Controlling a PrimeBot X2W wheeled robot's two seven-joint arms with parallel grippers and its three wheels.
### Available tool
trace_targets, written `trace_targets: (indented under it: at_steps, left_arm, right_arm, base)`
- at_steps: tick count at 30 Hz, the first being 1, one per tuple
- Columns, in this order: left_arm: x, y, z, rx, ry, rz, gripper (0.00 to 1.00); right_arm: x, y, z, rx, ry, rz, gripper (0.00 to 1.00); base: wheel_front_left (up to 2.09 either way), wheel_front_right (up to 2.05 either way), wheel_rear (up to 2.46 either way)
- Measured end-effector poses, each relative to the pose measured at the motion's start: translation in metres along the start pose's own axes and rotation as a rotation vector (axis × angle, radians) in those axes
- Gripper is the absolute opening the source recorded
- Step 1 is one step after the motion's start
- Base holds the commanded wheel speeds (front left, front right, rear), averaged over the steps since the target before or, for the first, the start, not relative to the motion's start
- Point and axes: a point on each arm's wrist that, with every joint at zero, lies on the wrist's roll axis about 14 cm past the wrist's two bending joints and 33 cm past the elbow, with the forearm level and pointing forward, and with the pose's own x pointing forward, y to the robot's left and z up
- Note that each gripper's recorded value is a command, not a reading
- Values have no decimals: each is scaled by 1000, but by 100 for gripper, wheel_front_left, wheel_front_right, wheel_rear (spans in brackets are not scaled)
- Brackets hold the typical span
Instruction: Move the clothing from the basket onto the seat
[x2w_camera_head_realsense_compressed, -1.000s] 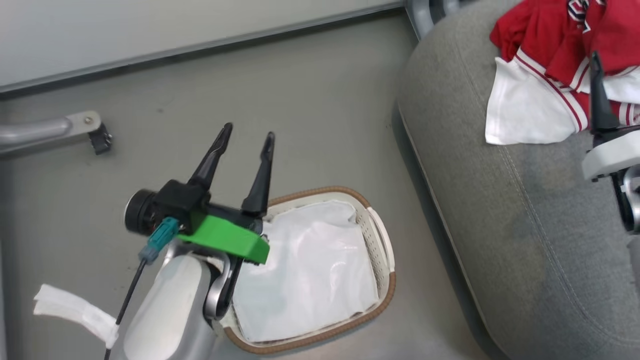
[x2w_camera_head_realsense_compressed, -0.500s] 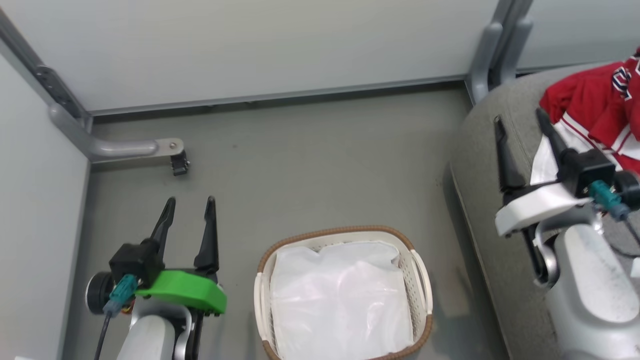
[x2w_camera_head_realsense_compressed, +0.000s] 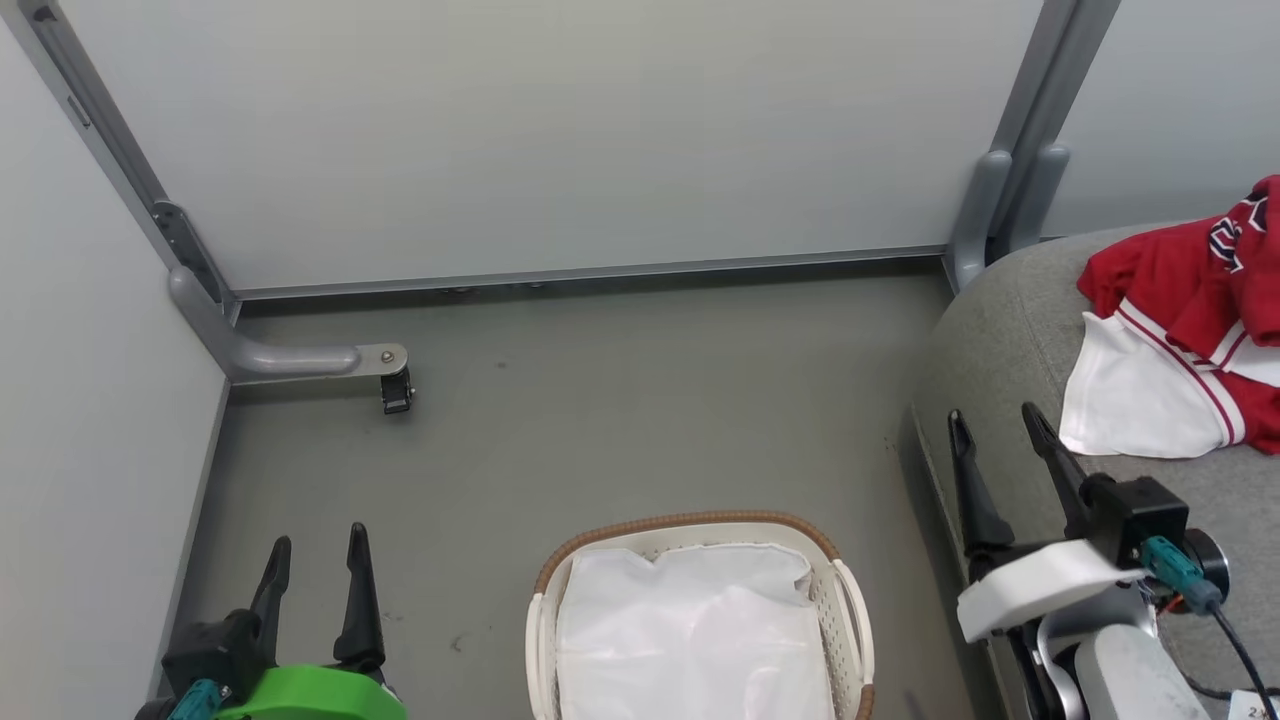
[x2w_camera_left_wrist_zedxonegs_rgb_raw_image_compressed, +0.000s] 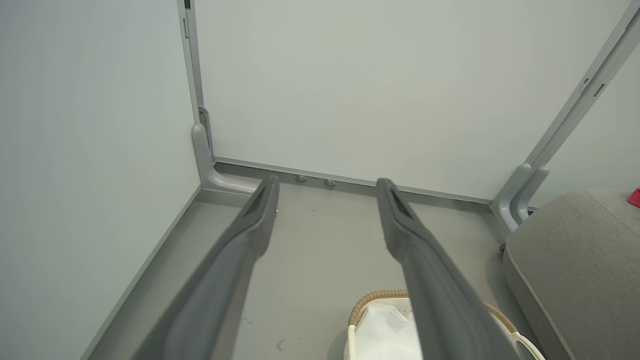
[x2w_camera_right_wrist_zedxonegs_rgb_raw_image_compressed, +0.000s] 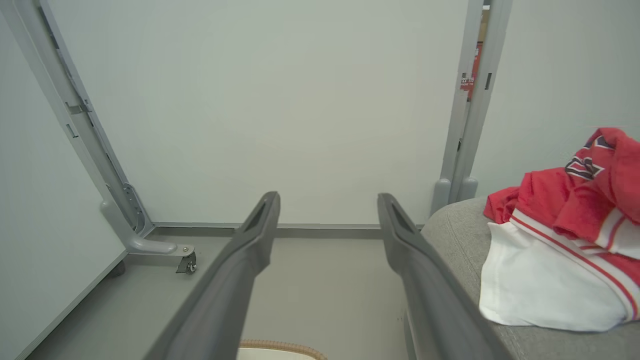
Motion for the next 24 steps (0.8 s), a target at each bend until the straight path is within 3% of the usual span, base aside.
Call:
trace_targets:
  at_steps: [10, 24]
  left_arm:
    - [-8, -7, -10, -3, 26, -25, 100]
    - [-10, -9, -10, -8, 27, -30, 100]
  right_arm:
    - [-31, 7, -13, 11, 45, 7, 100]
    - [-32, 13, -14, 10, 47, 24, 100]
  base:
    - [0, 0, 0]
    - [0, 0, 0]
